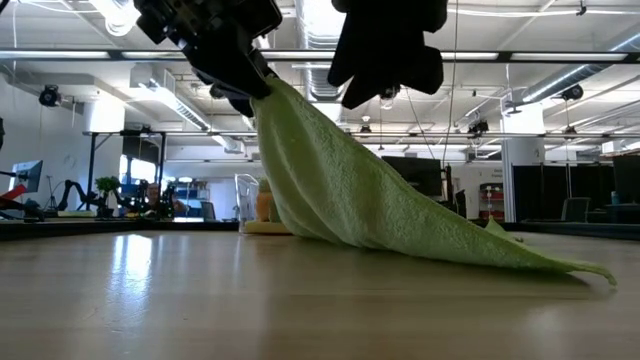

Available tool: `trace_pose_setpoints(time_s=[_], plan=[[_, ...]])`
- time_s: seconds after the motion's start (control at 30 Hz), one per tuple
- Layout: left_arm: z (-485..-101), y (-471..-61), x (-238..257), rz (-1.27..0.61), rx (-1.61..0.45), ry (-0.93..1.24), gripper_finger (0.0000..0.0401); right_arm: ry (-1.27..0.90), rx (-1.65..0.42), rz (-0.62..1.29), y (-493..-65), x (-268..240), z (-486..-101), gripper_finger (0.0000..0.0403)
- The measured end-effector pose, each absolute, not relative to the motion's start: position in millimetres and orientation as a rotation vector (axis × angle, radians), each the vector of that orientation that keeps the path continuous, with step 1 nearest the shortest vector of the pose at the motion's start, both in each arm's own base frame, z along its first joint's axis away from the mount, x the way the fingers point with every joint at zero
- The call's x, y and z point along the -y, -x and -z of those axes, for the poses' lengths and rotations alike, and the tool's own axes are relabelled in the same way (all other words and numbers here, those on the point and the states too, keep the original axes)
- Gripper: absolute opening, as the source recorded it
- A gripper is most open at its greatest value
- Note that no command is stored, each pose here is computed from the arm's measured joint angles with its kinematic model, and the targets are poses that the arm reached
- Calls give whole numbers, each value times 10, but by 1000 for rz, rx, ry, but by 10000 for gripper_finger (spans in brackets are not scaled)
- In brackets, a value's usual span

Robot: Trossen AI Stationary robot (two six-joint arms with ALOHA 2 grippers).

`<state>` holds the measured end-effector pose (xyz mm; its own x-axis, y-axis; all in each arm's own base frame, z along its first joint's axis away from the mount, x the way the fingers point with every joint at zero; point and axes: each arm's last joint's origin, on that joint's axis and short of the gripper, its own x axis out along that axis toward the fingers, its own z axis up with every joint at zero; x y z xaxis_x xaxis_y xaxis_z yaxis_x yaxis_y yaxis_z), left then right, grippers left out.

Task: Fold microfiber towels
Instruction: Fold the light green microfiber cloth

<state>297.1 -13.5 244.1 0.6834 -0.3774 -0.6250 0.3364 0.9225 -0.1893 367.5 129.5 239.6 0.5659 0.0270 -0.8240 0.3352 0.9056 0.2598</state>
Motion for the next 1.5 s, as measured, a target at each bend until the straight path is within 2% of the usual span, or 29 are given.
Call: trace_pose_setpoints(time_s=[0.4, 0.93, 1.27, 1.5], plan=[[-2479, -2984, 134, 400, -702, 58, 0, -450, -876, 173, -3708, -1302, -2268, 137], [-2521, -3000, 132, 398, -689, 53, 0, -504, -936, 223, -3578, -1353, -2042, 136], [-2563, -3003, 132, 398, -676, 51, 0, -598, -1006, 326, -3485, -1329, -1779, 111], [-2571, -3000, 132, 398, -674, 51, 0, -641, -1068, 293, -3462, -1402, -1700, 94]])
